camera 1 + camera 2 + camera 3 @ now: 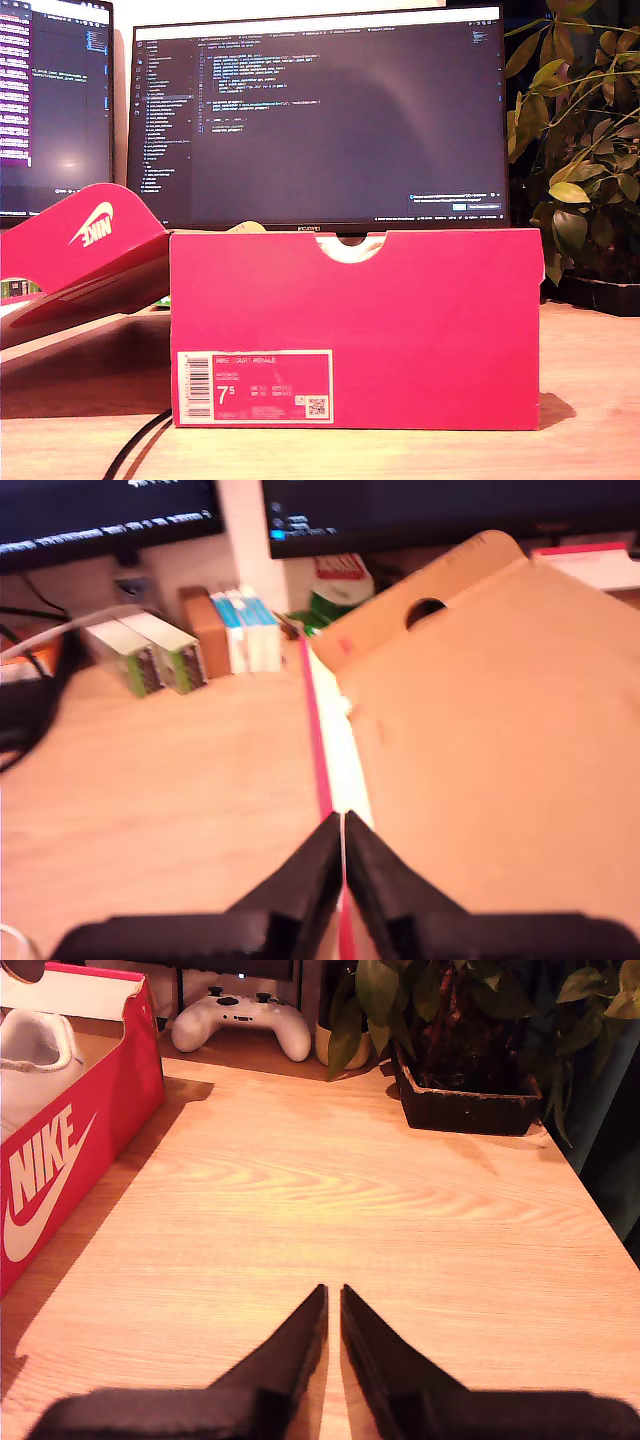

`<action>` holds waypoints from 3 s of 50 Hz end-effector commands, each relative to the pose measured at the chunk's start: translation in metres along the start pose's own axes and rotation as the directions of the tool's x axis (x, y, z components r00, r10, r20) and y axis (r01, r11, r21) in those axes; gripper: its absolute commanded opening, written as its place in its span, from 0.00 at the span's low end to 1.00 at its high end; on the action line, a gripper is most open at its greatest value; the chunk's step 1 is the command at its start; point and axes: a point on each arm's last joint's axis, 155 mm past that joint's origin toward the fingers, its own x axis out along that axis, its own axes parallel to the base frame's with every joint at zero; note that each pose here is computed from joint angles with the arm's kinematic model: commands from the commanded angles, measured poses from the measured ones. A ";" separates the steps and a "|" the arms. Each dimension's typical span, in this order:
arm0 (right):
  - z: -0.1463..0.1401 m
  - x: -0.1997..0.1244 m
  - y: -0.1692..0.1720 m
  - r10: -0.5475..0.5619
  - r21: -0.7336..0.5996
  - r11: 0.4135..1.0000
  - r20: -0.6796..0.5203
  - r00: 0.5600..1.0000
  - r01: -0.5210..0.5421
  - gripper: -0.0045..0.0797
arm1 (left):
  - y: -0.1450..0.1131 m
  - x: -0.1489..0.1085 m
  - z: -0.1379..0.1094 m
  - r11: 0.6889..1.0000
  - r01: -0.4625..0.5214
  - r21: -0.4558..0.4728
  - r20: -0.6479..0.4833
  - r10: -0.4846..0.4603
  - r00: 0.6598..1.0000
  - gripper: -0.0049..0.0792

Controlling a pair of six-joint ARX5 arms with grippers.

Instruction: Pack the white shoes by picking the first shoe and placing it inside the red shoebox, left side, then picking and rotating the second shoe and placing it in the shoebox

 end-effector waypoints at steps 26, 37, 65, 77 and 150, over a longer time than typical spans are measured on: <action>-0.007 0.003 -0.001 -0.007 -0.003 1.000 -0.011 1.000 0.007 0.04 | 0.012 -0.007 -0.043 0.998 -0.054 -0.034 -0.073 0.051 0.996 0.04; -0.007 0.003 -0.001 -0.007 -0.002 1.000 -0.011 1.000 0.007 0.04 | 0.014 -0.009 -0.044 0.997 -0.067 -0.048 -0.077 0.063 0.995 0.04; -0.007 0.003 -0.001 -0.007 -0.002 1.000 -0.011 1.000 0.007 0.04 | 0.010 -0.008 -0.043 0.989 -0.059 -0.138 -0.069 0.050 0.996 0.04; -0.007 0.003 -0.001 -0.007 -0.002 1.000 -0.011 1.000 0.007 0.04 | 0.005 -0.009 -0.035 0.993 -0.042 -0.111 -0.036 0.038 0.999 0.04; -0.007 0.003 -0.001 -0.006 -0.003 1.000 -0.011 1.000 0.006 0.04 | 0.012 -0.010 -0.030 0.995 -0.078 -0.065 -0.015 0.077 0.997 0.04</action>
